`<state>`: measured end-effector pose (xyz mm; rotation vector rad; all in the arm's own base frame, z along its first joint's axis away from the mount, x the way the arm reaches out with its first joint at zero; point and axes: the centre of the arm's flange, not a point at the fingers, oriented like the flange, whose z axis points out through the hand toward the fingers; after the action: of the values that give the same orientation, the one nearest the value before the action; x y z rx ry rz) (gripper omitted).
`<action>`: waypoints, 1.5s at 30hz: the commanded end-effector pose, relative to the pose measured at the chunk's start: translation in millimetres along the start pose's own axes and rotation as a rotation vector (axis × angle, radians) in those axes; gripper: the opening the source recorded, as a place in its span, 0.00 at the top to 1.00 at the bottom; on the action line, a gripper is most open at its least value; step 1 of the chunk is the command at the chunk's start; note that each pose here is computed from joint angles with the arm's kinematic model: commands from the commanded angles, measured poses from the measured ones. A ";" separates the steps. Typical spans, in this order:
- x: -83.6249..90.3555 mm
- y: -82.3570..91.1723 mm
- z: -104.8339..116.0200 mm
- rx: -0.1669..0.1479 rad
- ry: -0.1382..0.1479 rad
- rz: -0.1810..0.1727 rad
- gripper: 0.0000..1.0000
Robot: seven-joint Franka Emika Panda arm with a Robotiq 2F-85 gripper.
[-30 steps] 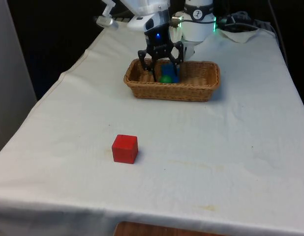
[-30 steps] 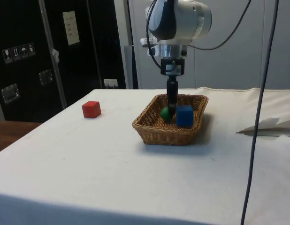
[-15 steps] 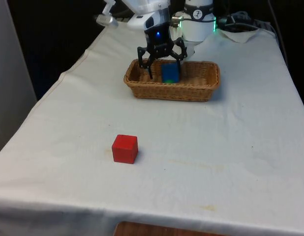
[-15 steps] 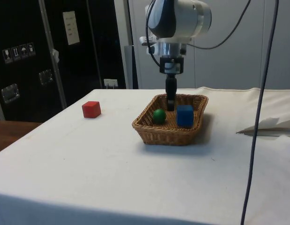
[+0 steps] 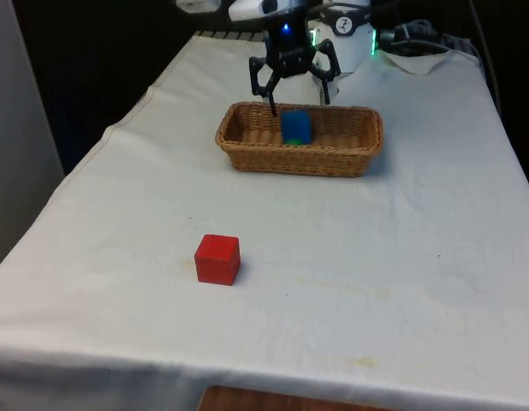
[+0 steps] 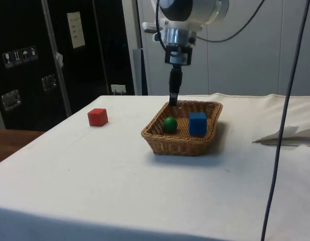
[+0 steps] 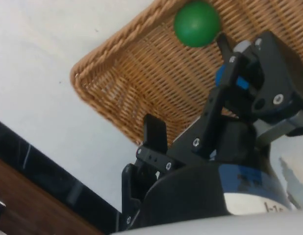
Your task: Place all non-red objects into the basket.
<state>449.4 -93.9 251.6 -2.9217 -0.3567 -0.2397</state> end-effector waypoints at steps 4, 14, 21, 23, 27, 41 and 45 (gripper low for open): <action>5.8 -3.5 -11.2 -0.007 0.017 0.012 0.00; 27.4 -8.3 -32.7 -0.038 0.035 0.052 0.00; 41.9 -11.1 -48.5 -0.053 0.054 0.072 0.00; 46.2 -11.7 -52.1 -0.059 0.058 0.077 0.00; 58.1 -13.2 -60.8 -0.075 0.071 0.085 0.00; 87.7 -16.1 -79.9 -0.128 0.090 0.097 0.00; 94.4 -16.2 -83.3 -0.145 0.093 0.097 0.00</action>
<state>522.1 -73.4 354.0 -3.0291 -0.1957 -0.4175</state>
